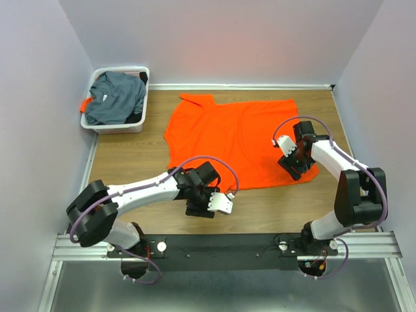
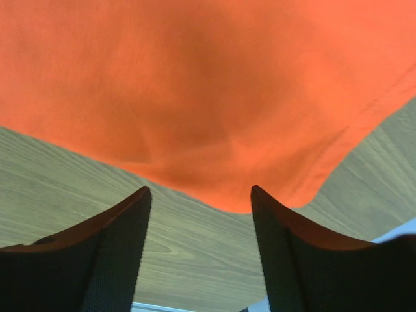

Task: Fold and stack the t-shirts
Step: Flatten out the tshirt

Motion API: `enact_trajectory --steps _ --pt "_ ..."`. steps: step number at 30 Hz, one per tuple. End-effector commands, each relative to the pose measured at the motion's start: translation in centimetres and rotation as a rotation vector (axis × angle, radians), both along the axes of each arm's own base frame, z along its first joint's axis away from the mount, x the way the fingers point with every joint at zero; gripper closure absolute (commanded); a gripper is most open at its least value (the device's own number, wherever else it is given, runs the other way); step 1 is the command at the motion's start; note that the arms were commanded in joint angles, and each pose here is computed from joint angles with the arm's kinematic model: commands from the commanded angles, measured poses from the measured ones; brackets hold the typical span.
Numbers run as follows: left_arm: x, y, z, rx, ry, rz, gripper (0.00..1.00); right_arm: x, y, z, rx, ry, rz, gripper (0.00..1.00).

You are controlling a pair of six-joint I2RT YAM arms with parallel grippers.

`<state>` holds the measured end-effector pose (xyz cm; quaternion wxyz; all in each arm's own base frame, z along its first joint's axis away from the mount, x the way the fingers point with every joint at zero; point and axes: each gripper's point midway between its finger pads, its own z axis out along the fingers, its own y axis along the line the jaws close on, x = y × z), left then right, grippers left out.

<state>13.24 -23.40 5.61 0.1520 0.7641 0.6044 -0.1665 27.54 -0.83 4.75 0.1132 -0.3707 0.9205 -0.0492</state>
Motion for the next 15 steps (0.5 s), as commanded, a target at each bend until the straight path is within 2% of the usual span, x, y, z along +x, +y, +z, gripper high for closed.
enact_trajectory --steps 1,5,7,8,9,10,11,12,15 --pt "0.1 0.0 -1.5 0.043 -0.032 -0.005 0.32 -1.1 -1.0 -1.8 -0.052 0.064 0.013 0.32" --pt "0.8 -0.4 -2.7 0.070 -0.077 -0.010 0.34 -1.0 -1.1 -2.7 -0.058 0.079 0.009 0.38" --pt "1.3 -0.2 -3.5 0.092 -0.097 -0.004 0.40 -0.8 -1.1 -2.9 -0.060 0.078 0.007 0.38" --pt "2.0 -0.3 -3.6 0.094 -0.126 0.008 0.46 -0.7 -1.1 -2.9 -0.061 0.075 0.005 0.39" --pt "2.1 -0.3 -3.8 0.099 -0.133 0.006 0.63 -0.6 -1.2 -2.9 -0.065 0.073 0.003 0.39" --pt "2.3 -0.5 -3.7 0.095 -0.141 0.008 0.73 -0.4 -1.3 -2.9 -0.067 0.070 0.004 0.41" --pt "2.8 -0.7 -3.2 0.078 -0.155 0.014 0.96 -0.3 -1.3 -2.9 -0.071 0.069 0.004 0.41" --pt "2.9 -0.8 -2.9 0.068 -0.158 0.013 1.00 -0.2 -1.3 -2.7 -0.073 0.064 0.007 0.41" --pt "4.8 -1.2 0.1 -0.024 -0.154 0.058 1.00 0.4 -1.5 -2.1 -0.077 0.040 0.007 0.41"
